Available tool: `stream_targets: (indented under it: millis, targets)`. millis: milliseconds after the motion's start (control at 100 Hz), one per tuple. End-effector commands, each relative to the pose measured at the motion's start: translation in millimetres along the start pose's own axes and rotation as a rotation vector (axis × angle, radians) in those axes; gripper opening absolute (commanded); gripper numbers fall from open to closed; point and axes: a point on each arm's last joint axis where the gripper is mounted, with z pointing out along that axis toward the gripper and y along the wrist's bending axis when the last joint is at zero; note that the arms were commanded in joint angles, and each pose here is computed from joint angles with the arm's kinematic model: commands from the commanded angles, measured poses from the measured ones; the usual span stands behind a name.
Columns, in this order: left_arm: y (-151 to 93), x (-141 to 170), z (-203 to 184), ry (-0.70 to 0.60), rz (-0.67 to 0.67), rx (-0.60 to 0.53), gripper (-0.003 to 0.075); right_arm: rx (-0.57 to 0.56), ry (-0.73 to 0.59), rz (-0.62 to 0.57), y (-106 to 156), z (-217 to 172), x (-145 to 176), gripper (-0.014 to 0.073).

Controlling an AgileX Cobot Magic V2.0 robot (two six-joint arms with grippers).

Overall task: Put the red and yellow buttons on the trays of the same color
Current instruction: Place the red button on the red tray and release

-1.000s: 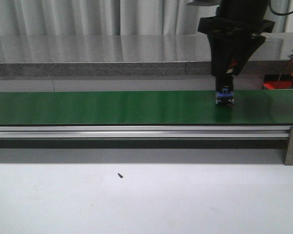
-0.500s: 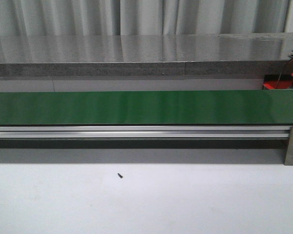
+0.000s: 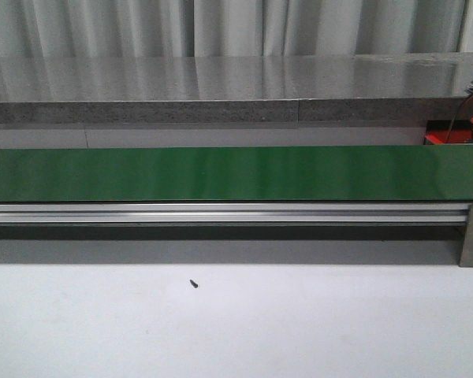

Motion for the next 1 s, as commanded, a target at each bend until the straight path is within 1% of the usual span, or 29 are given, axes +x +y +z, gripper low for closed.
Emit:
stream_targets:
  millis: [0, 190, 400, 600, 820, 920, 990]
  targets:
    - [-2, -13, -9, -0.095, -0.003, -0.003, -0.002, 0.005, -0.132, -0.018, 2, -25, -18, 0.0173]
    - [-2, -13, -9, -0.095, -0.003, -0.003, -0.002, 0.017, -0.111, -0.024, -9, 2, -28, 0.0173]
    - [-2, -13, -9, -0.098, -0.003, -0.004, -0.002, 0.032, -0.07, -0.024, -17, 23, -26, 0.0173]
    - [-2, -13, -9, -0.1, -0.001, -0.005, -0.002, 0.028, -0.043, -0.011, -23, 35, -23, 0.0173]
    - [-2, -13, -9, -0.1, -0.001, -0.005, -0.002, 0.01, 0.018, 0.009, -26, 52, -17, 0.0173]
    - [-2, -13, -9, -0.1, -0.001, -0.005, -0.002, 0.013, 0.018, 0.016, -29, 52, -16, 0.0173]
    - [-2, -13, -9, -0.1, -0.001, -0.005, -0.002, 0.016, 0.014, 0.019, -31, 50, -16, 0.0204]
